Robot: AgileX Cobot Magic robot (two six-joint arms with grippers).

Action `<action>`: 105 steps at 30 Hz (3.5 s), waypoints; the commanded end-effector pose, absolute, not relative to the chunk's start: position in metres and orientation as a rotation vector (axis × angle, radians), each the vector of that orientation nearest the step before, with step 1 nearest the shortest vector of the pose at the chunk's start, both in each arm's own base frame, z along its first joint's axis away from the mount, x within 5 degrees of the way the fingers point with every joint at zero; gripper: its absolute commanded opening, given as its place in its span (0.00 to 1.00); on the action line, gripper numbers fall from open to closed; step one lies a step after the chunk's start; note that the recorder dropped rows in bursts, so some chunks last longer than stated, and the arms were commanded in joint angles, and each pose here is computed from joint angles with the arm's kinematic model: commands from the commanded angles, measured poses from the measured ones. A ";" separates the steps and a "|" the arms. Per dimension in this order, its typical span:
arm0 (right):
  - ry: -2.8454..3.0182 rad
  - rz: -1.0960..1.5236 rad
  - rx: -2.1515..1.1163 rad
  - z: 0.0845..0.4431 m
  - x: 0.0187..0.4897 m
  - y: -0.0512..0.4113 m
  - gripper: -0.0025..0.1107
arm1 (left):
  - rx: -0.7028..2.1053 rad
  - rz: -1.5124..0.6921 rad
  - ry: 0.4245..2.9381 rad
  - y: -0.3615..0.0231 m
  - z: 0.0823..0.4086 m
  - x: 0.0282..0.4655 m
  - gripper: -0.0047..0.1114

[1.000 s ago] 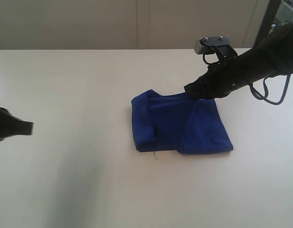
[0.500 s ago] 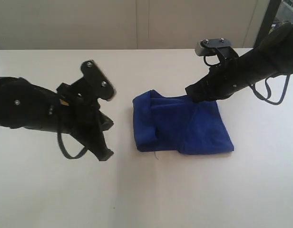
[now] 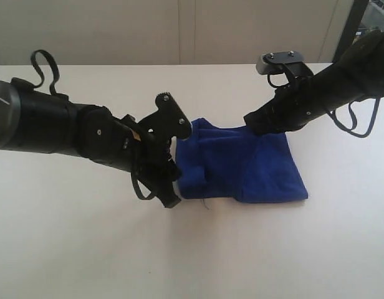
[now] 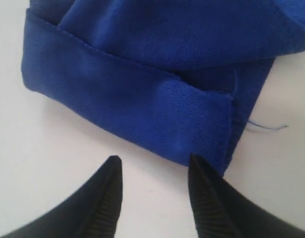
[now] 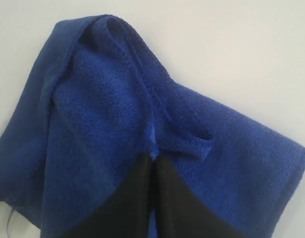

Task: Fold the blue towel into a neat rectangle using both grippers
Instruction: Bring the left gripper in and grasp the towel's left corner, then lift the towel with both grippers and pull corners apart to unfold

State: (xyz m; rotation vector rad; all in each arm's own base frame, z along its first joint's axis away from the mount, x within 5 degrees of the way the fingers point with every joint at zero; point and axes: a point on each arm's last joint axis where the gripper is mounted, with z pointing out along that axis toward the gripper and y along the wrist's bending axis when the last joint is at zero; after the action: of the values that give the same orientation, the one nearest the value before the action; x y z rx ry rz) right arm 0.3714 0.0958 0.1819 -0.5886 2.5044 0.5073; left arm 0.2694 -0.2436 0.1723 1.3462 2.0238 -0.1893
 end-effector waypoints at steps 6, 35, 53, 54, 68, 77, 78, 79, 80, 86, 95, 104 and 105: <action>2.494 0.493 -0.575 0.184 0.374 0.094 0.02 | 1.557 -0.140 1.788 -0.276 0.175 0.246 0.48; 2.495 0.496 -0.574 0.184 0.374 0.094 0.02 | 1.653 -0.062 1.686 -0.285 0.141 0.253 0.30; 2.453 0.443 -0.596 0.194 0.374 0.092 0.02 | 1.401 -0.109 1.746 -0.257 0.206 0.264 0.04; 2.447 0.438 -0.607 0.198 0.372 0.091 0.02 | 1.377 -0.117 1.770 -0.250 0.213 0.265 0.04; 2.250 0.317 -0.529 0.267 0.301 0.073 0.02 | 1.077 -0.088 1.751 -0.148 0.285 0.217 0.04; 2.097 0.279 -0.469 0.300 0.240 0.061 0.02 | 0.835 -0.141 1.678 -0.110 0.320 0.182 0.04; 2.074 0.269 -0.456 0.304 0.235 0.059 0.02 | 0.829 -0.148 1.673 -0.109 0.323 0.179 0.04; 2.048 0.260 -0.433 0.309 0.227 0.057 0.02 | 0.824 -0.157 1.666 -0.107 0.327 0.174 0.04; 2.028 0.258 -0.411 0.313 0.220 0.055 0.02 | 0.816 -0.170 1.659 -0.104 0.331 0.169 0.04; 1.912 0.290 -0.311 0.347 0.168 0.046 0.02 | 0.745 -0.230 1.623 -0.082 0.352 0.134 0.04; 1.841 0.271 -0.173 0.370 0.095 0.027 0.02 | 0.585 -0.262 1.626 -0.045 0.367 0.079 0.04; 1.783 0.208 -0.046 0.374 0.051 0.009 0.02 | 0.346 -0.201 1.665 -0.021 0.367 0.054 0.04; 1.782 0.207 -0.023 0.374 0.051 0.008 0.02 | 0.318 -0.188 1.676 -0.019 0.366 0.055 0.04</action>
State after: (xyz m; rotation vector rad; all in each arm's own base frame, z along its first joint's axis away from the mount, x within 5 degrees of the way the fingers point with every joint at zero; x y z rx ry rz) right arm 0.0546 0.0133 0.3728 -0.0830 1.7989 0.2338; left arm 0.0555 -0.0245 0.3685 0.4088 1.6504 -0.2011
